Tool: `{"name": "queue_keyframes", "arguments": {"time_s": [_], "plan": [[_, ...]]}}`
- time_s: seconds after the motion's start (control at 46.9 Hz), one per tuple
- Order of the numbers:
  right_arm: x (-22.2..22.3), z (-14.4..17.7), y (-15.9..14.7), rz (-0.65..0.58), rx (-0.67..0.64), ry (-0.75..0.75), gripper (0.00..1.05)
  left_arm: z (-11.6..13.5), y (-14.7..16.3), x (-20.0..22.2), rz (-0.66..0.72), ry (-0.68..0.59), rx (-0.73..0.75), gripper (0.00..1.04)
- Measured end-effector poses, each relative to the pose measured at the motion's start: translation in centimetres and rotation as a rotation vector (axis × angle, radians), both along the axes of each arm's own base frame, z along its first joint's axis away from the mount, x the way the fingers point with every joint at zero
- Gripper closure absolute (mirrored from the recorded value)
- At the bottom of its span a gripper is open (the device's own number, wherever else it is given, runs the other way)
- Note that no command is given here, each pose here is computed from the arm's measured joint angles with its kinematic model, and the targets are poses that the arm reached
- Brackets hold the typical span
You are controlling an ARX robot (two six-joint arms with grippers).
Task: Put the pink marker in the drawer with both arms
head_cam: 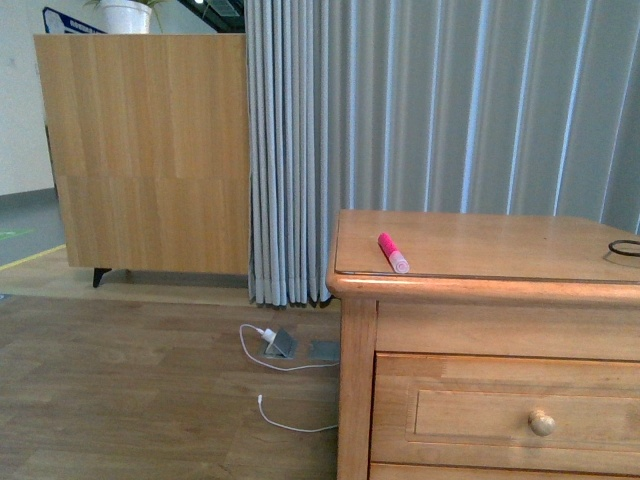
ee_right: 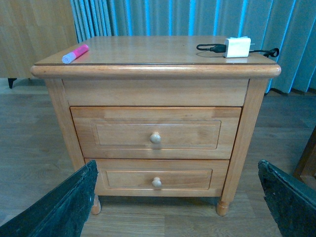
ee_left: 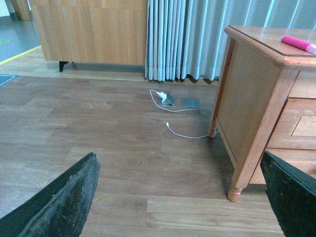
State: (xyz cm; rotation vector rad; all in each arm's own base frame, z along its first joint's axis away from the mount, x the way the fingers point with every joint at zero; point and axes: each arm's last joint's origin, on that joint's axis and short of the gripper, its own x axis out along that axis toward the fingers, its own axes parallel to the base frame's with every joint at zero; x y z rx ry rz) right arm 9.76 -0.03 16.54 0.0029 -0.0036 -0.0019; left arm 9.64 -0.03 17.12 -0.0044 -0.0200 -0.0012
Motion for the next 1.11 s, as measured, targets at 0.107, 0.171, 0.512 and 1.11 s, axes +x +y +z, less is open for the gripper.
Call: {"name": "queue_keyframes", "arguments": {"time_s": [0.107,0.171,0.512,1.11], "plan": [[0.00,0.00,0.00,0.000,0.000,0.000,0.08,0.00,0.00,0.00,0.000,0.000,0.000,0.06],[0.00,0.00,0.00,0.000,0.000,0.000,0.08,0.00,0.00,0.00,0.000,0.000,0.000,0.06],[0.00,0.00,0.00,0.000,0.000,0.000,0.08,0.00,0.00,0.00,0.000,0.000,0.000,0.06],[0.00,0.00,0.00,0.000,0.000,0.000,0.08,0.00,0.00,0.00,0.000,0.000,0.000,0.06]]}}
